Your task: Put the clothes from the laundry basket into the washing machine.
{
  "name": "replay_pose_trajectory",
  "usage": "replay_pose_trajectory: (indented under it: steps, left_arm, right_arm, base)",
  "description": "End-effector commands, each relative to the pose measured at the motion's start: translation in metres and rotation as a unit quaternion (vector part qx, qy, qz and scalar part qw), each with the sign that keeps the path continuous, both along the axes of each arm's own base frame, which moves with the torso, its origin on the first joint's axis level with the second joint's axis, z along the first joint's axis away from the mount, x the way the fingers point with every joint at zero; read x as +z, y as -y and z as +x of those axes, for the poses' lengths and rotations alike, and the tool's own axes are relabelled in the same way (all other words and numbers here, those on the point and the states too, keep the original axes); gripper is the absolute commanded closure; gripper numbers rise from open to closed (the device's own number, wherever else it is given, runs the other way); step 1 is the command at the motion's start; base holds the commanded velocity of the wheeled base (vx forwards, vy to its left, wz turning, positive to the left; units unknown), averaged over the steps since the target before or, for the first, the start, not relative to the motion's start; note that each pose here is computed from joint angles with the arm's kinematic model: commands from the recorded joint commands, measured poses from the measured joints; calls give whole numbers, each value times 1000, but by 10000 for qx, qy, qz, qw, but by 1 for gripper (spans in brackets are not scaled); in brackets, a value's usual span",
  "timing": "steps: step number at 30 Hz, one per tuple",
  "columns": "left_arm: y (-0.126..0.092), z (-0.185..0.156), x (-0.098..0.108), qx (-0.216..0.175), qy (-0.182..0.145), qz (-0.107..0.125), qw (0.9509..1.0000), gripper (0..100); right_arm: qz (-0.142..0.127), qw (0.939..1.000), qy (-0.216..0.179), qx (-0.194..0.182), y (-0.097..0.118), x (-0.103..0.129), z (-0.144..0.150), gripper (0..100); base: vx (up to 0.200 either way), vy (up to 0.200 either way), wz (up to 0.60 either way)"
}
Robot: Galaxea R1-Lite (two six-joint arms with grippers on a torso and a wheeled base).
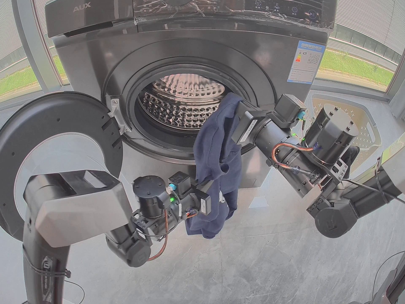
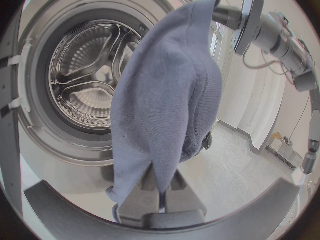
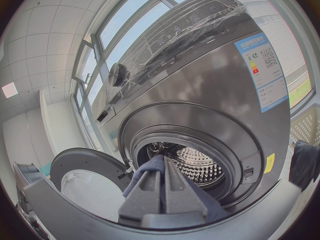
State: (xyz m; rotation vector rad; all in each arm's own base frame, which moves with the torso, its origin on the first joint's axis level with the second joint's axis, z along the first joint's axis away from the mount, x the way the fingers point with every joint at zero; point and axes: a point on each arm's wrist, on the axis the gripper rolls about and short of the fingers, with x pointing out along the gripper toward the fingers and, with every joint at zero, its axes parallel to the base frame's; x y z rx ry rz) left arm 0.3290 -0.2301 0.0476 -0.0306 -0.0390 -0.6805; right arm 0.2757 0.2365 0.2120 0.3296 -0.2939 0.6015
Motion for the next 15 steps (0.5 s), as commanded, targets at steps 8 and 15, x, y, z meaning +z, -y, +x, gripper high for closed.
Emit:
replay_pose_trajectory:
  steps: [8, 15]
  left_arm:
    - [-74, -84, 57, 11, -216, 160, 9996, 100]
    - [-71, -68, 37, 80, -441, 267, 9986, 100]
  right_arm:
    - [38, 9995, -76, -297, 29, 4, 1, 100]
    - [35, 9999, -74, -121, 20, 3, -7, 100]
  base:
    - [0, 0, 0]
    - [0, 0, 0]
